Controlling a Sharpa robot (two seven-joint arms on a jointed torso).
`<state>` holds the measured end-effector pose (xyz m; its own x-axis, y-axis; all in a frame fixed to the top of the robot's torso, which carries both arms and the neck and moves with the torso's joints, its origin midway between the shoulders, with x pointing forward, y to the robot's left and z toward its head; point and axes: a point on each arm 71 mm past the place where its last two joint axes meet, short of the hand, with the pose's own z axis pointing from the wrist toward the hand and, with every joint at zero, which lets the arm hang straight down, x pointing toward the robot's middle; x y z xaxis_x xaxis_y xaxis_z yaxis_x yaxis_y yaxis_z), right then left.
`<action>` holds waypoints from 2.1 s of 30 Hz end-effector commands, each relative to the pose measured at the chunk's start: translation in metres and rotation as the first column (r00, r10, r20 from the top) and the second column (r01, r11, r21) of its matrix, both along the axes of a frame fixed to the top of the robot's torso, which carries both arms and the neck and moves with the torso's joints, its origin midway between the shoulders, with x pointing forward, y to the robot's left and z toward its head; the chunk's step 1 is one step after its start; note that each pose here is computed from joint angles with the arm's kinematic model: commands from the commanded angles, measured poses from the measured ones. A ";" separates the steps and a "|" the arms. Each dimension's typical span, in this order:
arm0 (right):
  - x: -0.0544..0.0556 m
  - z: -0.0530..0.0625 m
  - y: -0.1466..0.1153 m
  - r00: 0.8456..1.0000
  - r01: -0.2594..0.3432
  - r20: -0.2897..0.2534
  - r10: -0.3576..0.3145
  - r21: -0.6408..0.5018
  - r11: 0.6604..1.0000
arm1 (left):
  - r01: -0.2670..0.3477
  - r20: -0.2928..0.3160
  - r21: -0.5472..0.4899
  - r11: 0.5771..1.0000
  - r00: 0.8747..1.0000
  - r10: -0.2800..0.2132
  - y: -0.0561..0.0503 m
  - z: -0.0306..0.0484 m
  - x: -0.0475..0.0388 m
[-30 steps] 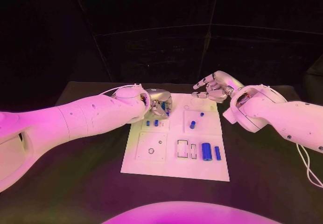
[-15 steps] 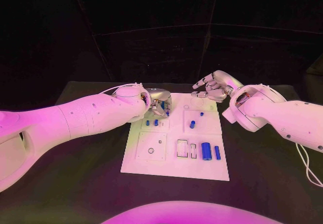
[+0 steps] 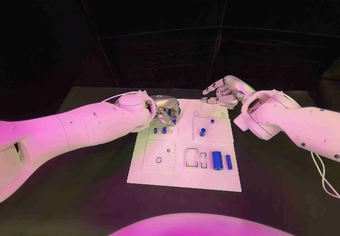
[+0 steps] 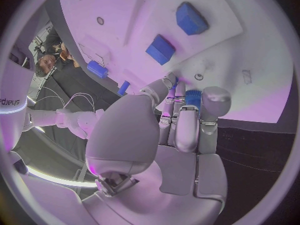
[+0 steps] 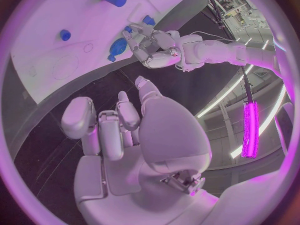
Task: Assemble the parts on the task board
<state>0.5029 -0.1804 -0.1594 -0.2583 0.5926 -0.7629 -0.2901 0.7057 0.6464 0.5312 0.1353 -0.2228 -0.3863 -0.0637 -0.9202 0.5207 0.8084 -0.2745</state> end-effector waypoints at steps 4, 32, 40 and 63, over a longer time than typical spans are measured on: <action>0.000 0.002 0.000 1.000 -0.001 0.013 0.001 0.007 1.000 | -0.025 0.001 -0.083 0.996 1.000 0.025 0.006 0.0117 -0.0025; 0.001 0.001 -0.002 1.000 0.003 0.009 -0.003 0.004 1.000 | -0.139 -0.045 -0.081 0.987 0.990 0.135 0.057 0.0157 -0.0042; 0.001 0.001 -0.002 1.000 0.002 0.009 -0.002 0.004 1.000 | -0.142 -0.058 -0.068 0.988 0.989 0.139 0.057 0.0136 -0.0026; 0.001 0.001 -0.001 1.000 0.000 0.008 0.000 0.004 1.000 | -0.129 -0.091 -0.044 0.991 0.988 0.124 0.048 0.0089 -0.0020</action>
<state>0.5037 -0.1823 -0.1601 -0.2563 0.5924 -0.7638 -0.2866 0.7081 0.6454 0.5302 0.1848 -0.2119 -0.4328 -0.1705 -0.8852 0.3911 0.8492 -0.3548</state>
